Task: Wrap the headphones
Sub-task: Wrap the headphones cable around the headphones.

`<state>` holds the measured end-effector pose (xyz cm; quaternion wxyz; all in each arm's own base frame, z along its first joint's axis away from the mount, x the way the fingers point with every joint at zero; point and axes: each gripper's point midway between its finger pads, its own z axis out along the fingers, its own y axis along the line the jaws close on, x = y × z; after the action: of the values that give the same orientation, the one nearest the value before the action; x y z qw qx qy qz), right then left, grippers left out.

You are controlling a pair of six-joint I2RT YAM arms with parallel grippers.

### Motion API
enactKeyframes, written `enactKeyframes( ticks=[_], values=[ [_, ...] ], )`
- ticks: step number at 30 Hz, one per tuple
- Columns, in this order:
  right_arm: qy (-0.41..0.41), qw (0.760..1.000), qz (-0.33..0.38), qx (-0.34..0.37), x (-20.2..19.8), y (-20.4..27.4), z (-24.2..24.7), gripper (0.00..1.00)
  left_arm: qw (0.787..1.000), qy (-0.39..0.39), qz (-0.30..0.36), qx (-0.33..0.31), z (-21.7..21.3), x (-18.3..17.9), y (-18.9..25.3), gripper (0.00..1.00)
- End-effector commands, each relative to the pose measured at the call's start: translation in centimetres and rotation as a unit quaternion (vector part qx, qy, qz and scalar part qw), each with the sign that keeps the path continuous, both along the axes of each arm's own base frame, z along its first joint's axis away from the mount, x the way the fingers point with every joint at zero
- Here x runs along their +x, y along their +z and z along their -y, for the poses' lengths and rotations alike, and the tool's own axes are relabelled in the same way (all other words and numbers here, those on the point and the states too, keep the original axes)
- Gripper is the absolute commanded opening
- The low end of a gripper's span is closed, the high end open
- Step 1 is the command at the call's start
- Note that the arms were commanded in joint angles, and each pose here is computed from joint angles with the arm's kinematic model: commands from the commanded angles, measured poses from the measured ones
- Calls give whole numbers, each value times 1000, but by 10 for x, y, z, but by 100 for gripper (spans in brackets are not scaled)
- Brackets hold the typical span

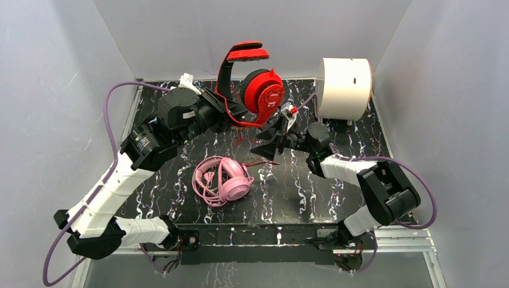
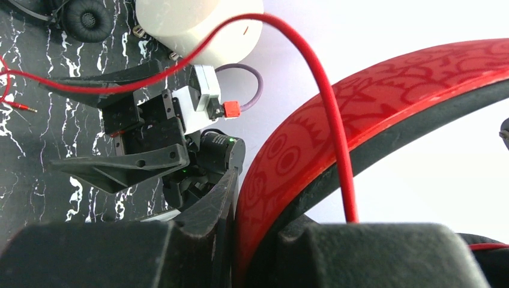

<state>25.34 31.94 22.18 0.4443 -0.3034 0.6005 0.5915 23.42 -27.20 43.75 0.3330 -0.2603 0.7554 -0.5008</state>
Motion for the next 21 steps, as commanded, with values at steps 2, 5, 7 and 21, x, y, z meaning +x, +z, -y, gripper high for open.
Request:
enactKeyframes(
  ticks=[2, 5, 7, 21],
  values=[
    [-90, 991, 92, -22, 26, -13, -5, 98, 998, 11, 30, -55, -10, -5, 41, 0],
    [-85, 987, 137, -23, 23, -17, -10, 99, 998, 6, 27, -56, -8, -6, 41, 0],
    [-79, 983, 166, -2, 24, -9, -15, 99, 998, 5, 28, -58, -8, -7, 42, 0],
    [-42, 954, 272, 117, 8, 45, -50, 99, 998, 3, 30, -59, -8, -7, 42, 0]
  ],
)
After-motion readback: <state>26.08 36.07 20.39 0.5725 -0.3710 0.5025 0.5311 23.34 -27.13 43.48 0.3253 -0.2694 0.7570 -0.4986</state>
